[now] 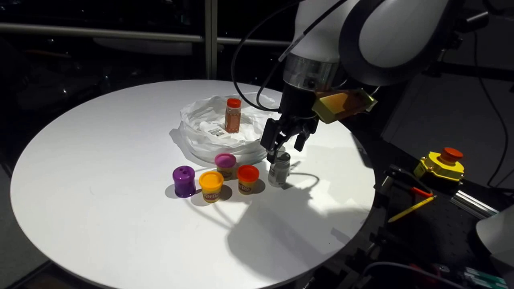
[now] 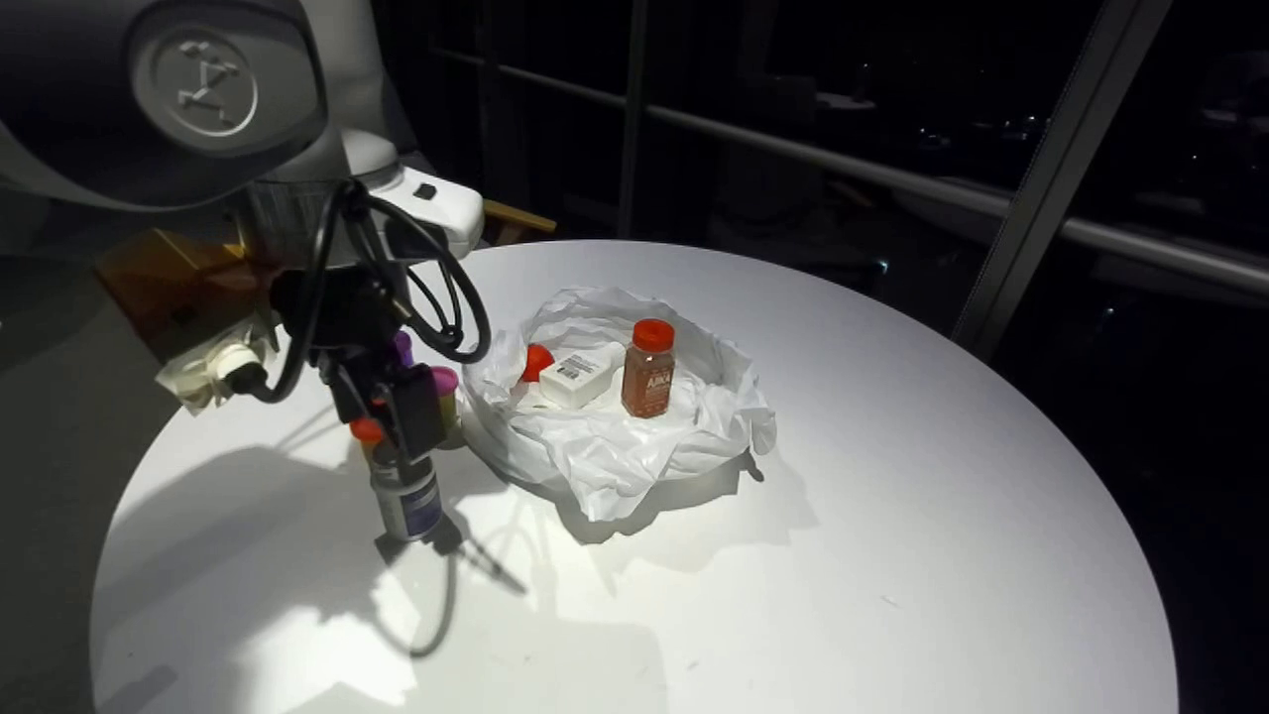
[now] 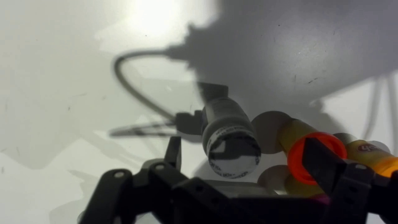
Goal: Pick up the objects from the table and put them on the plastic
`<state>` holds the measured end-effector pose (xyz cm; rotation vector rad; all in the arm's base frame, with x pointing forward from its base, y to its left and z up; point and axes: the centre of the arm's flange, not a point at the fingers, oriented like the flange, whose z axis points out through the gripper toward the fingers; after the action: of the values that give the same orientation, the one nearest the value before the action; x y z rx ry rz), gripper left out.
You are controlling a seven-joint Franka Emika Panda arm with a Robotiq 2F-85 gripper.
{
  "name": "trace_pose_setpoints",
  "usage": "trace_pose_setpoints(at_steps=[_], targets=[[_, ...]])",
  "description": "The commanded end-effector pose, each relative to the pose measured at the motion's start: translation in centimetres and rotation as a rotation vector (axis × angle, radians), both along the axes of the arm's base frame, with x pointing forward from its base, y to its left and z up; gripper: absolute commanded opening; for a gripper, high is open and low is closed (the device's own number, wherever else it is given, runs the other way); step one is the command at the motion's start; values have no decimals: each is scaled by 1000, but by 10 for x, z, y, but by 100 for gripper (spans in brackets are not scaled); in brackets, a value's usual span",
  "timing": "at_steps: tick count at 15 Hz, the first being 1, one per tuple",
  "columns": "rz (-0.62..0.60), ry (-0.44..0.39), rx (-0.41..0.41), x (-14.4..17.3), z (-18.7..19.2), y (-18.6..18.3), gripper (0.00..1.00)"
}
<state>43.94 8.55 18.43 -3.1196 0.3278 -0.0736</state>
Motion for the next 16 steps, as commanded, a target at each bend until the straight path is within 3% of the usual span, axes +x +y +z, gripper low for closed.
trace_pose_setpoints(at_steps=[1, 2, 3, 4, 10, 16], targets=[[24, 22, 47, 8, -12, -6, 100], [22, 32, 51, 9, -15, -7, 100], [20, 39, 53, 11, -19, -9, 83], [12, 35, 54, 11, -21, -11, 74], [-20, -25, 28, 15, -21, -19, 29], [-67, -72, -59, 3, 20, -22, 26]])
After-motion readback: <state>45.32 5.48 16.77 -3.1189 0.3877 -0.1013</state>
